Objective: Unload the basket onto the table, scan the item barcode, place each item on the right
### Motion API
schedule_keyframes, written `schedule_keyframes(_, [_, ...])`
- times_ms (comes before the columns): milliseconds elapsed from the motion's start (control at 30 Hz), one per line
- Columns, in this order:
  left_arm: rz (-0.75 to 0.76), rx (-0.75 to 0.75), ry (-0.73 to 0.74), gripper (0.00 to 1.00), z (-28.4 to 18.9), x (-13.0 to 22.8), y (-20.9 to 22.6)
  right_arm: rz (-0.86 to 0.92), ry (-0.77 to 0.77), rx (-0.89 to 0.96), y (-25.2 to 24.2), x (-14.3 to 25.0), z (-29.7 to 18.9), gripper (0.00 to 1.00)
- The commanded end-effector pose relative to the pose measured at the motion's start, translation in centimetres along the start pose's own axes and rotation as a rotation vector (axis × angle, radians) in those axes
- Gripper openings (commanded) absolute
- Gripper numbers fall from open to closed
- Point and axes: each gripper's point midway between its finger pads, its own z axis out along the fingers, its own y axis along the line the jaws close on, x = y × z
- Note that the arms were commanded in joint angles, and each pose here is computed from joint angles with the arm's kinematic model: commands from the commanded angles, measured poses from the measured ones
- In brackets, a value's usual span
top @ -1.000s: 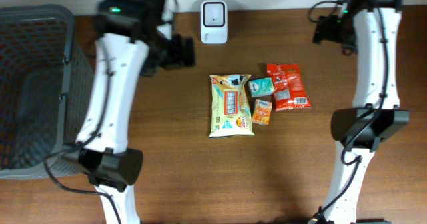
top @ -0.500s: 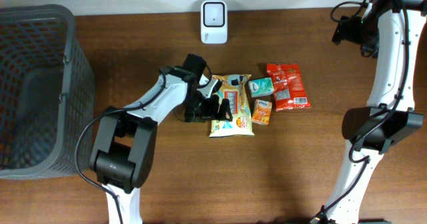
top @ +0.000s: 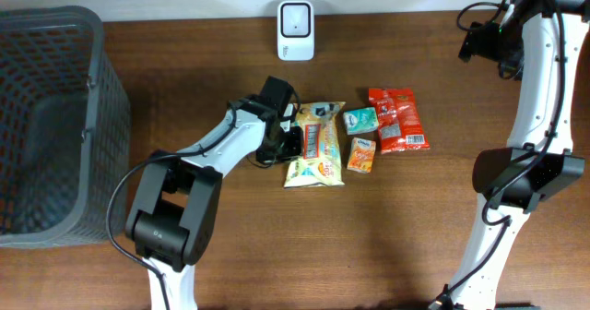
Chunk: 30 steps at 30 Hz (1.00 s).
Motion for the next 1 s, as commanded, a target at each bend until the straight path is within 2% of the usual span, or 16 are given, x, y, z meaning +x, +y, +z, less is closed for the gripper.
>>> schedule_keyframes(0, [-0.034, -0.338, -0.222, 0.00, -5.4, -4.2, 5.8, -0.004, -0.016, -0.009, 0.0, -0.1, -0.8, 0.99])
schedule_keyframes(67, [-0.046, -0.567, -0.410, 0.00, -11.6, -6.5, 8.3, -0.004, -0.016, -0.009, 0.0, -0.1, -0.8, 0.99])
schedule_keyframes(167, [-0.061, -0.812, -0.615, 0.00, -19.2, -7.8, 10.4, -0.004, -0.016, -0.009, 0.0, -0.1, -0.8, 0.99])
schedule_keyframes(233, [-0.085, -1.007, -0.703, 0.00, -22.6, -7.9, 12.2, -0.004, -0.016, -0.009, 0.0, -0.1, -0.8, 0.99])
schedule_keyframes(333, [-0.104, -1.151, -0.762, 0.00, -25.0, -7.8, 13.1, -0.004, -0.016, -0.009, 0.0, -0.1, -0.8, 0.99])
schedule_keyframes(467, [-0.042, -1.210, -0.704, 0.00, -23.0, -7.2, 14.1, -0.004, -0.016, -0.009, 0.0, -0.1, -0.8, 0.99])
schedule_keyframes(600, [0.122, -1.323, -0.538, 0.00, -17.8, -6.4, 15.2, -0.004, -0.016, -0.009, 0.0, -0.1, -0.8, 0.99])
schedule_keyframes(700, [0.241, -1.288, -0.519, 0.00, -15.2, -5.9, 11.9, -0.004, -0.016, -0.009, 0.0, -0.1, -0.8, 0.98])
schedule_keyframes(800, [0.374, -1.065, -0.452, 0.00, -10.3, -4.0, 6.7, -0.005, -0.016, -0.009, 0.0, -0.1, -0.8, 0.99])
schedule_keyframes(833, [0.410, -0.956, -0.397, 0.04, -8.3, -2.8, 5.0, -0.004, -0.016, -0.009, 0.0, -0.1, -0.8, 0.99])
schedule_keyframes(867, [0.452, -0.827, -0.323, 0.13, -6.0, -1.0, 3.0, -0.004, -0.016, -0.009, 0.0, -0.1, -0.8, 0.99])
schedule_keyframes(900, [0.473, -0.747, -0.277, 0.13, -4.7, 0.2, 1.7, -0.004, -0.016, -0.009, 0.0, -0.1, -0.8, 0.98])
schedule_keyframes(933, [0.492, -0.687, -0.243, 0.17, -3.7, 1.2, 0.6, -0.004, -0.016, -0.009, 0.0, -0.1, -0.8, 0.98])
schedule_keyframes(967, [0.508, -0.648, -0.221, 0.31, -3.2, 2.0, -0.3, -0.004, -0.016, -0.009, 0.0, -0.1, -0.8, 0.99])
